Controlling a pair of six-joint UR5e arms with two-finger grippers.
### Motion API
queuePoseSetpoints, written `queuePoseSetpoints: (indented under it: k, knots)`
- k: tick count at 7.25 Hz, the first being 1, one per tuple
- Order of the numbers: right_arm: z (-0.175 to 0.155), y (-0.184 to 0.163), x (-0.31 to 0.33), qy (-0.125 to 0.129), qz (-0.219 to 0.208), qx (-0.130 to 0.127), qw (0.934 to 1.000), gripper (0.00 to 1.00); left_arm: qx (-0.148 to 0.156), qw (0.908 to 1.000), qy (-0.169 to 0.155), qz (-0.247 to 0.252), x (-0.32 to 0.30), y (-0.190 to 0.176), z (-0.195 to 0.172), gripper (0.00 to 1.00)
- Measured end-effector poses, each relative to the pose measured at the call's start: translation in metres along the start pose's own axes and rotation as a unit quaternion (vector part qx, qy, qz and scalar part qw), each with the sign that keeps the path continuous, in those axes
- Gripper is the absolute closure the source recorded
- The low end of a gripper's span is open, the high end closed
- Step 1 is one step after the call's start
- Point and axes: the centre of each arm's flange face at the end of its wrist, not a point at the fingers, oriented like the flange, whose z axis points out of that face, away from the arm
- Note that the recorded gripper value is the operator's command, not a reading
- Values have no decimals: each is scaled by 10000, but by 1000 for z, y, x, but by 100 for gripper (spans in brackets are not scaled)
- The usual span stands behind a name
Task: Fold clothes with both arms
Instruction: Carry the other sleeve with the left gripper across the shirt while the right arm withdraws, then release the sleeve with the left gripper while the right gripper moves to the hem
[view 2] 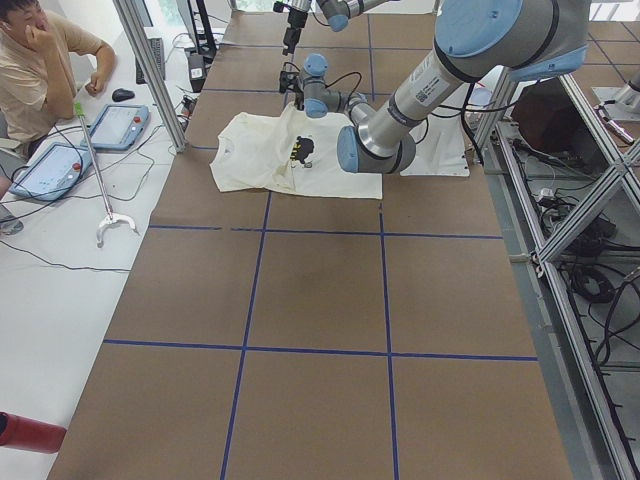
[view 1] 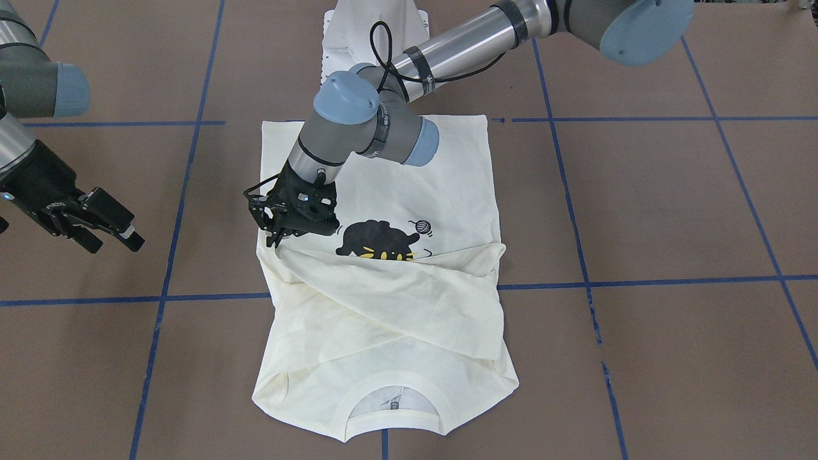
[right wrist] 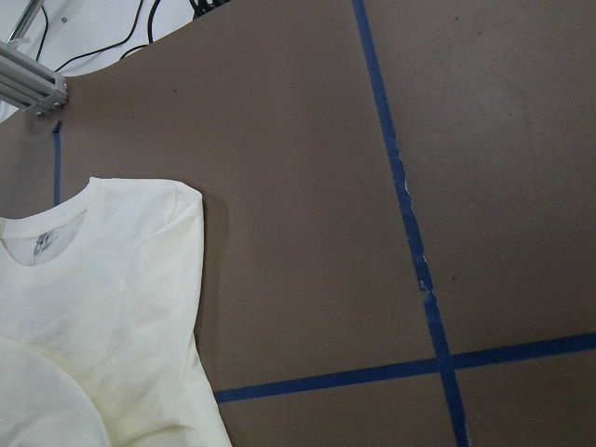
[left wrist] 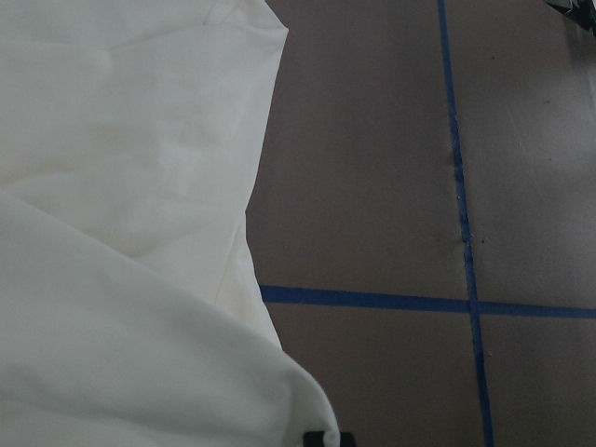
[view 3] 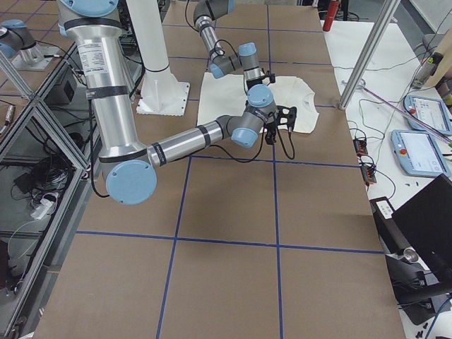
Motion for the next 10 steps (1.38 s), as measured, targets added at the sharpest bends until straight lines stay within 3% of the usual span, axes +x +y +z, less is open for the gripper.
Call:
queuePoseSetpoints:
  k: [2, 4, 5, 7, 9, 10]
  knots:
    - [4, 4, -4, 23, 88, -46, 9999, 0, 34, 9992, 218, -324, 16, -2, -15, 12]
    - [19, 39, -17, 14, 783, -297, 9965, 1, -48, 9986, 276, -454, 0, -5, -66, 15]
    - [38, 84, -30, 63, 1095, -399, 9932, 2, -76, 9991, 185, -378, -40, -6, -104, 16]
    - [68, 209, -70, 398, 1487, -217, 9878, 5, -85, 9999, -85, 70, -132, -7, -174, 22]
    - [80, 319, -94, 848, 1575, 146, 9838, 7, -127, 9986, -441, 259, -170, -15, -194, 20]
    - [85, 355, -93, 1010, 1690, 246, 9801, 7, -126, 9982, -542, 244, -176, -19, -196, 19]
